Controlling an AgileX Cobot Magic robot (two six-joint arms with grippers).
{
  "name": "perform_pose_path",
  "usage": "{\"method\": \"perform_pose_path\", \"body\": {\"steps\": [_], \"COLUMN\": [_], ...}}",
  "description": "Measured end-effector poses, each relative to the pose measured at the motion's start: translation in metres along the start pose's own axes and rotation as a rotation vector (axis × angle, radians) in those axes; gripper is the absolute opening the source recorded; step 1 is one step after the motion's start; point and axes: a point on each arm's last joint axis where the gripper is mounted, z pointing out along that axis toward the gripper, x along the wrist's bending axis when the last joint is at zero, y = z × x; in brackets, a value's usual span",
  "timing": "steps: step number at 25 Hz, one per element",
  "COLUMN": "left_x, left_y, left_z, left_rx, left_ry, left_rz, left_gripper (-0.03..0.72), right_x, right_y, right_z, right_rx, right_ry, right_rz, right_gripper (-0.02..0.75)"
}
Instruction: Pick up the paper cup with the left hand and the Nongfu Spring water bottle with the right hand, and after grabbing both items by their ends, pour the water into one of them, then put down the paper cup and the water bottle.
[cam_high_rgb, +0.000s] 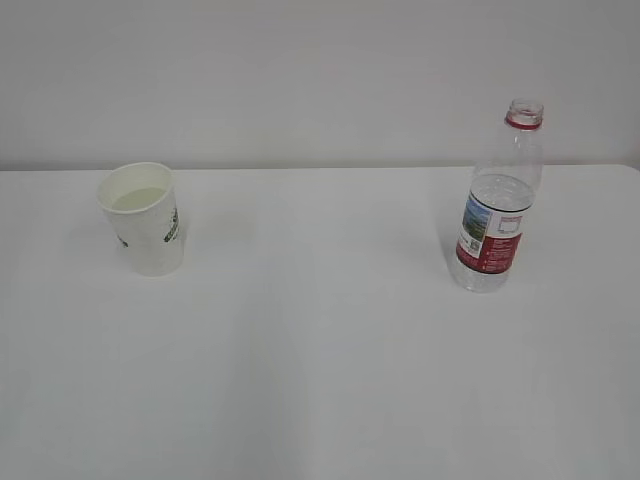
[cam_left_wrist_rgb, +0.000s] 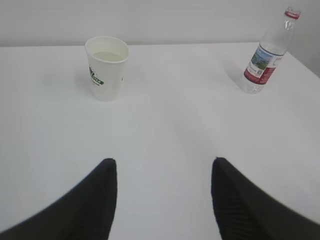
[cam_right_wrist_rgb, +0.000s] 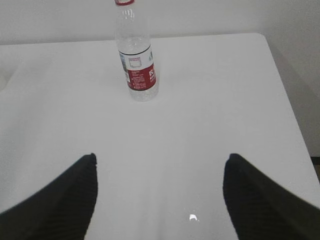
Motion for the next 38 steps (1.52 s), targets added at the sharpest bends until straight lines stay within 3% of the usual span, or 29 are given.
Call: {"method": "perform_pose_path", "body": {"steps": [9, 19, 27, 38], "left_x": [0.006, 0.013, 0.017, 0.018], "left_y": [-0.007, -0.007, -0.018, -0.019], "left_z": [-0.001, -0.002, 0.01, 0.016], "left_rx": [0.076, 0.078, 0.136, 0.113], "left_ry": [0.067, 0.141, 0.15, 0.147], "left_rz": [0.034, 0.071, 0.068, 0.07], "left_gripper": [0.436, 0.435, 0.435, 0.435], "right_x": [0.0, -0.001, -0.002, -0.002], "right_y": [-0.005, -0.018, -0.023, -0.023], "right_z": [0.002, 0.02, 0.027, 0.03], "right_rx": [0.046, 0.126, 0.157, 0.147], "right_ry": [-0.002, -0.007, -0.009, -0.011], "right_rz": [-0.002, -0.001, -0.001, -0.002], "right_gripper": [0.589, 0.589, 0.589, 0.589]}}
